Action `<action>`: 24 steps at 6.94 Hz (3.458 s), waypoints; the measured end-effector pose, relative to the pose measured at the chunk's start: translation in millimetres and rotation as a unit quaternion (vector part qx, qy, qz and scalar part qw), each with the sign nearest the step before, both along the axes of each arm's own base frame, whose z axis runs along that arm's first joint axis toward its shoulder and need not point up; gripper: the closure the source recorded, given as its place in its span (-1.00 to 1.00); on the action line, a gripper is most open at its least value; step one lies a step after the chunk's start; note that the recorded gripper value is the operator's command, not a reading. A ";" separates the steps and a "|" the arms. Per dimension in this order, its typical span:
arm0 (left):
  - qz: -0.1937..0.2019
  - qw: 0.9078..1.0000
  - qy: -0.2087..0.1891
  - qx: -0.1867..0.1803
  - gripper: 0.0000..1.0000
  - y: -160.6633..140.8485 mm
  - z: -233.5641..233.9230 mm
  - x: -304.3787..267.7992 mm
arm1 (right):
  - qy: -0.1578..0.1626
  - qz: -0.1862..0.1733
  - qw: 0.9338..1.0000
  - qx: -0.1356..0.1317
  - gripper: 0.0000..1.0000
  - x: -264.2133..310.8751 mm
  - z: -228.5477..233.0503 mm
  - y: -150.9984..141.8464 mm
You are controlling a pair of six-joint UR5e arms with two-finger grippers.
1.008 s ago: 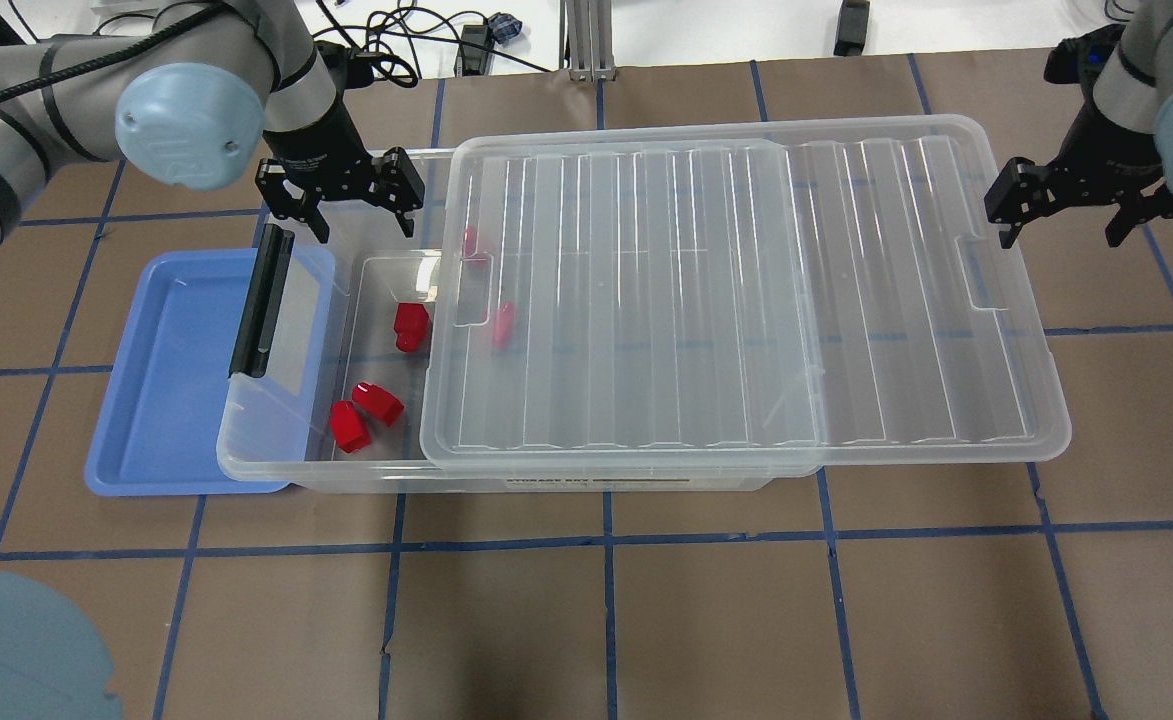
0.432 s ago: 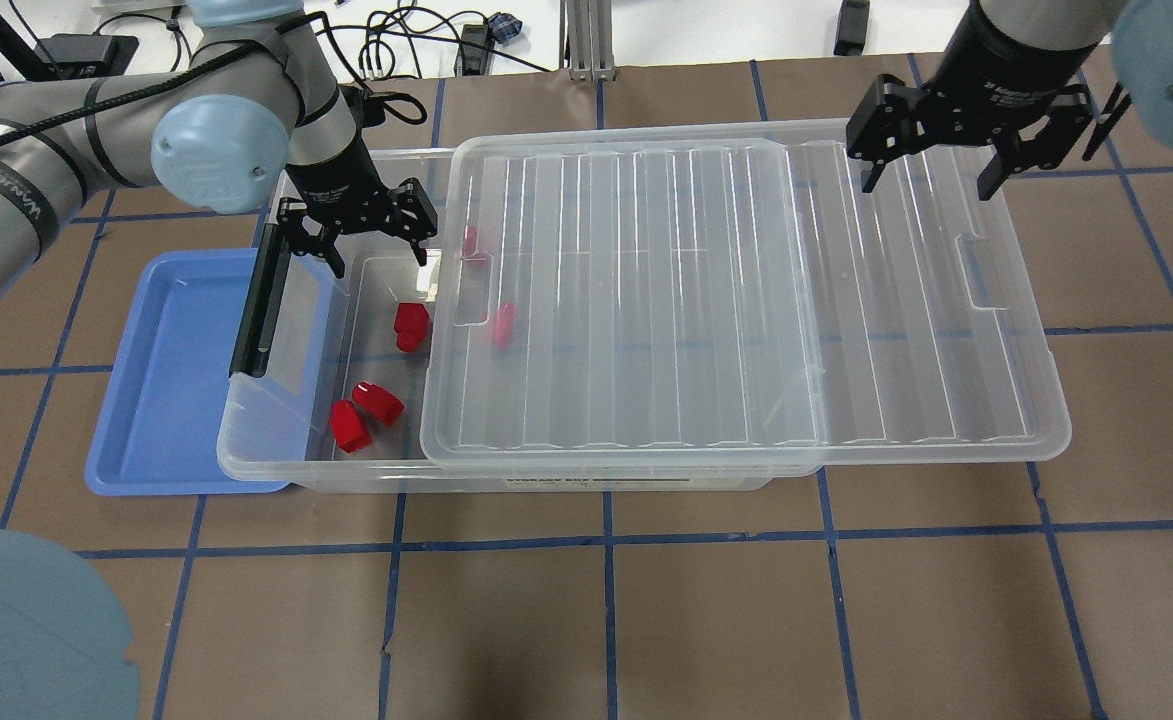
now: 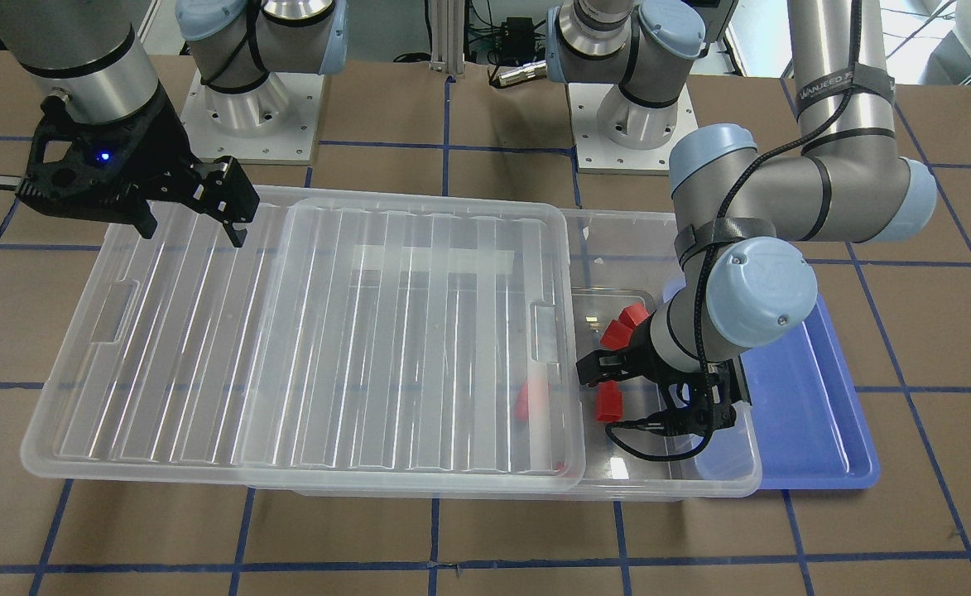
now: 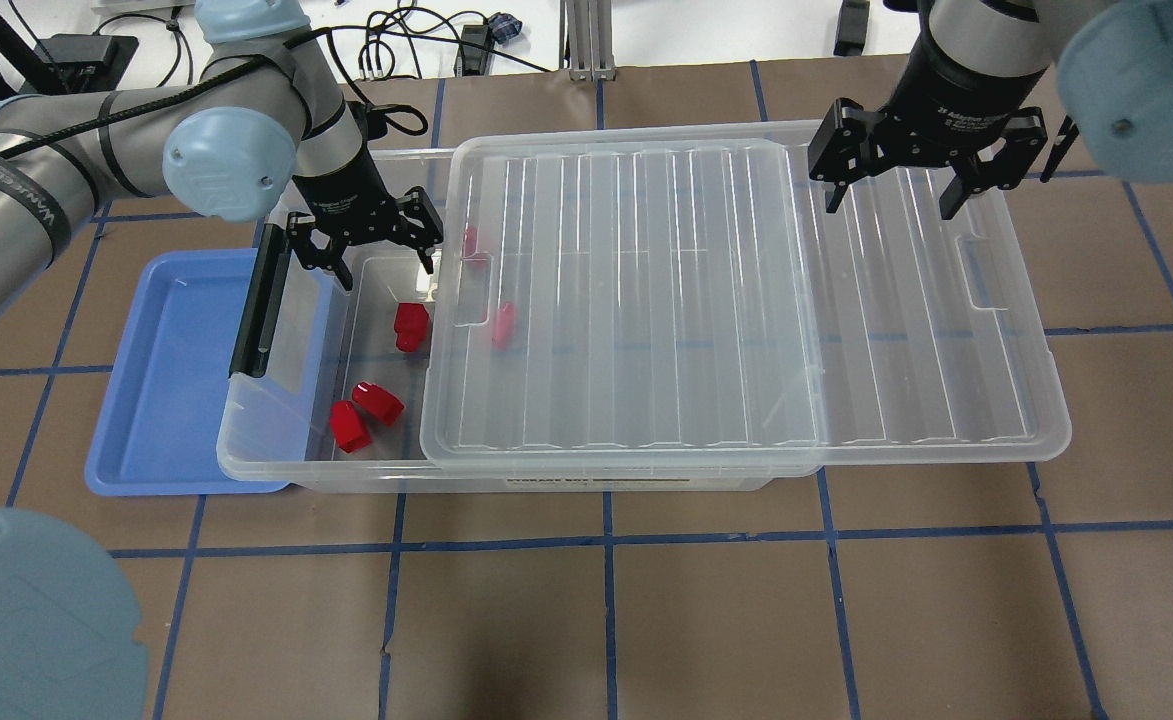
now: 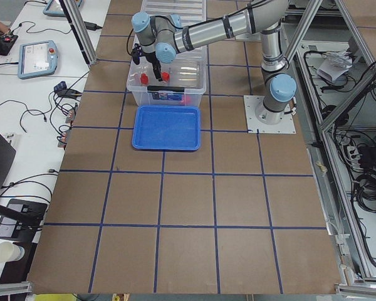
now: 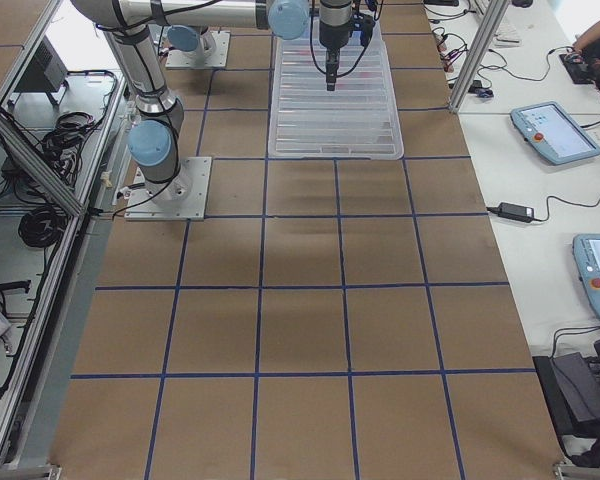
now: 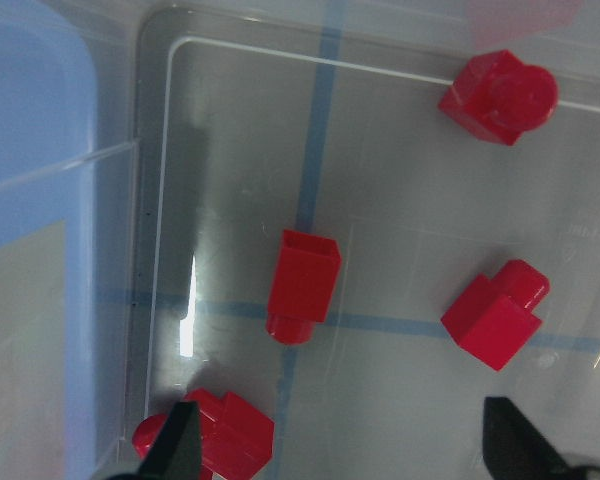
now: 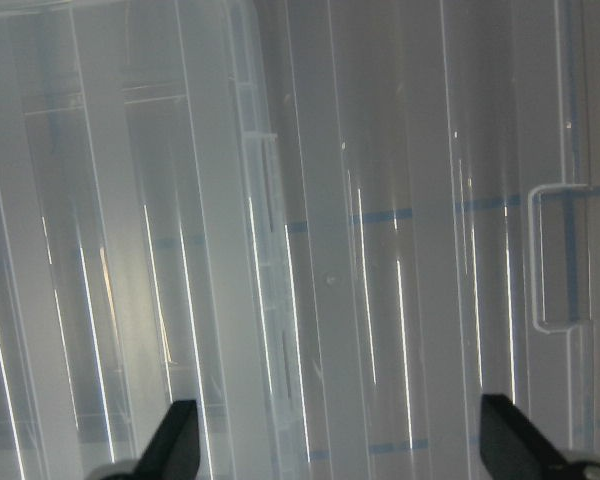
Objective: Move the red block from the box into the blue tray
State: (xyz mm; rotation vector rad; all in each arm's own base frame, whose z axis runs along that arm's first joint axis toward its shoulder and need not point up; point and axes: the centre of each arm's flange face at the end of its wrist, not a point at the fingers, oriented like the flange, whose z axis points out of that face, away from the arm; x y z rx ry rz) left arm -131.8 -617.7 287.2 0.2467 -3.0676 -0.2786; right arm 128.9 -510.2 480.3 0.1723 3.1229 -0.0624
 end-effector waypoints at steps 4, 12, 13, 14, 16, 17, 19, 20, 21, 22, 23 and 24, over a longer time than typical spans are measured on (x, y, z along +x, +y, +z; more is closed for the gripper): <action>0.007 1.000 -0.001 0.011 -1.00 -2.7 -13.4 3.8 | 0.004 -0.001 1.000 -0.001 -1.00 -1.3 0.6 -1.0; -0.031 0.999 0.010 0.016 -1.00 9.2 -63.3 19.2 | 0.003 0.002 1.000 0.000 -1.00 -5.2 -0.2 -2.8; -0.031 0.999 0.011 0.018 -1.00 10.3 -67.5 19.4 | 0.003 0.005 1.000 -0.002 -1.00 -7.9 0.3 -3.9; -0.032 0.999 0.011 0.018 -1.00 11.2 -73.3 19.4 | 0.001 0.005 1.000 -0.004 -1.00 -15.1 2.8 -6.3; -0.033 0.999 0.012 0.010 -0.23 12.9 -91.8 19.0 | -0.002 -0.002 1.000 -0.006 -1.00 -42.4 8.2 -12.6; -0.035 0.999 0.014 -0.002 -0.21 11.1 -99.7 18.6 | -0.001 -0.009 1.000 -0.002 -1.00 -66.0 8.0 -15.1; -0.038 0.999 0.015 -0.019 0.36 6.9 -106.2 17.9 | 0.002 -0.016 1.000 0.019 -1.00 -127.3 2.6 -15.3; -0.039 0.999 0.015 -0.023 0.44 5.4 -105.7 17.6 | 0.001 -0.015 0.999 0.033 -1.00 -158.5 -1.9 -12.6; -0.038 0.999 0.015 -0.029 0.47 3.1 -99.7 17.5 | 0.000 0.008 0.999 0.039 -1.00 -179.8 -6.2 -10.9; -0.037 0.998 0.014 -0.037 0.47 1.9 -89.7 17.7 | -0.002 0.020 0.999 0.042 -1.00 -197.2 -9.7 -9.4; -0.036 0.998 0.013 -0.044 0.47 0.3 -77.6 18.6 | -0.005 0.017 0.999 0.045 -1.00 -213.2 -11.9 -7.2; -0.033 0.998 0.012 -0.046 0.47 -2.5 -60.3 19.8 | -0.006 0.013 0.999 0.047 -1.00 -221.7 -13.9 -6.3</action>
